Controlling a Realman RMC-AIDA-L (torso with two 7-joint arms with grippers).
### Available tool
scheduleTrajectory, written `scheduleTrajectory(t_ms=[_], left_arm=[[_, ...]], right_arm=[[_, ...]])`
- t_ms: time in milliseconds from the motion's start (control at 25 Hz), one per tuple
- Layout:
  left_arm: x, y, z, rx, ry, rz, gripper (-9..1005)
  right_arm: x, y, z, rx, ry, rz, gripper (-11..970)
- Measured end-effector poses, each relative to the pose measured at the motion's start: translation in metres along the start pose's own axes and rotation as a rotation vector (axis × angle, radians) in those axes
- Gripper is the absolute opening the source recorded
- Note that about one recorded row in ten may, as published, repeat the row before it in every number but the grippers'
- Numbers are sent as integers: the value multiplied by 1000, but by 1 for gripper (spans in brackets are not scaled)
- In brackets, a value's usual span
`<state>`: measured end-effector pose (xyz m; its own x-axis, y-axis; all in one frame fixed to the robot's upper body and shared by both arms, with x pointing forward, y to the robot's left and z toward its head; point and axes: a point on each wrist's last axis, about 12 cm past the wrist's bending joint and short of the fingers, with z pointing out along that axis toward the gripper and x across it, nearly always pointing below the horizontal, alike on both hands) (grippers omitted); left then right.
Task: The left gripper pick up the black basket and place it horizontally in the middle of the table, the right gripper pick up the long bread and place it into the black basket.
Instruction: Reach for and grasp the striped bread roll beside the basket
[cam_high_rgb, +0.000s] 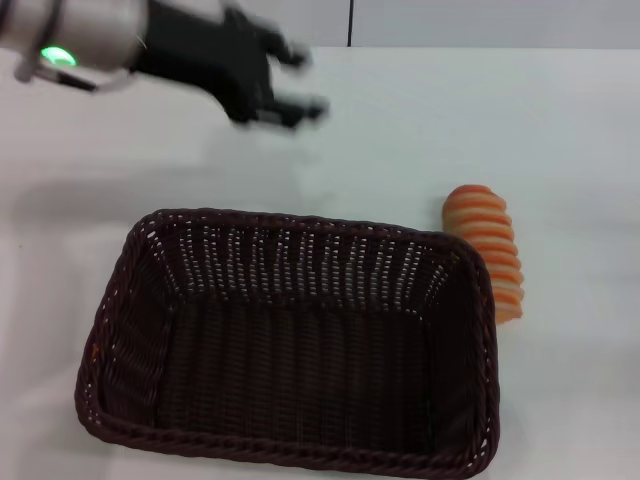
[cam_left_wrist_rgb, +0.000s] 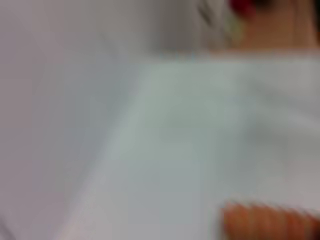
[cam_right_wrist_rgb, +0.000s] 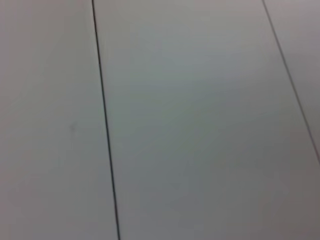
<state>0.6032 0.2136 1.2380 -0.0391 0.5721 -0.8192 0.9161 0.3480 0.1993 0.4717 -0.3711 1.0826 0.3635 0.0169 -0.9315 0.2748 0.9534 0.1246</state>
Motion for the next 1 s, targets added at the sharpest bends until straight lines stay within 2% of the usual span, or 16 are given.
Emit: scheduleTrajectory(t_ms=[40, 80, 120, 160, 200, 320, 360, 400, 520, 560, 600, 720, 1000], left_arm=[[1, 1, -3, -13, -23, -7, 598], [4, 7, -15, -78, -123, -42, 598], [4, 7, -15, -78, -123, -42, 597], [8, 10, -23, -119, -186, -67, 596], [27, 16, -48, -255, -387, -139, 596], [36, 17, -55, -305, -455, -161, 594], [52, 15, -66, -380, -557, -184, 593], [61, 13, -70, -416, -601, -194, 593], [86, 10, -80, -506, -684, -247, 591], [86, 10, -80, -506, -684, -247, 590], [96, 9, -86, -539, -705, -274, 590], [107, 7, -94, -578, -725, -309, 588], [122, 2, -106, -624, -748, -353, 587]], right_arm=[[1, 1, -1, -6, 4, 2, 789], [1, 3, -3, -14, 9, 5, 789], [3, 6, -5, -29, 21, 8, 789], [3, 6, -5, -29, 21, 8, 789], [3, 9, -7, -40, 27, 10, 789], [7, 18, -13, -93, 53, 10, 789], [7, 18, -13, -93, 53, 10, 789], [8, 21, -16, -110, 62, 11, 789], [12, 34, -23, -183, 108, 6, 789], [13, 38, -25, -203, 120, 7, 789], [13, 38, -25, -203, 120, 7, 788], [18, 55, -35, -273, 155, 23, 788], [26, 76, -49, -356, 219, 47, 788]])
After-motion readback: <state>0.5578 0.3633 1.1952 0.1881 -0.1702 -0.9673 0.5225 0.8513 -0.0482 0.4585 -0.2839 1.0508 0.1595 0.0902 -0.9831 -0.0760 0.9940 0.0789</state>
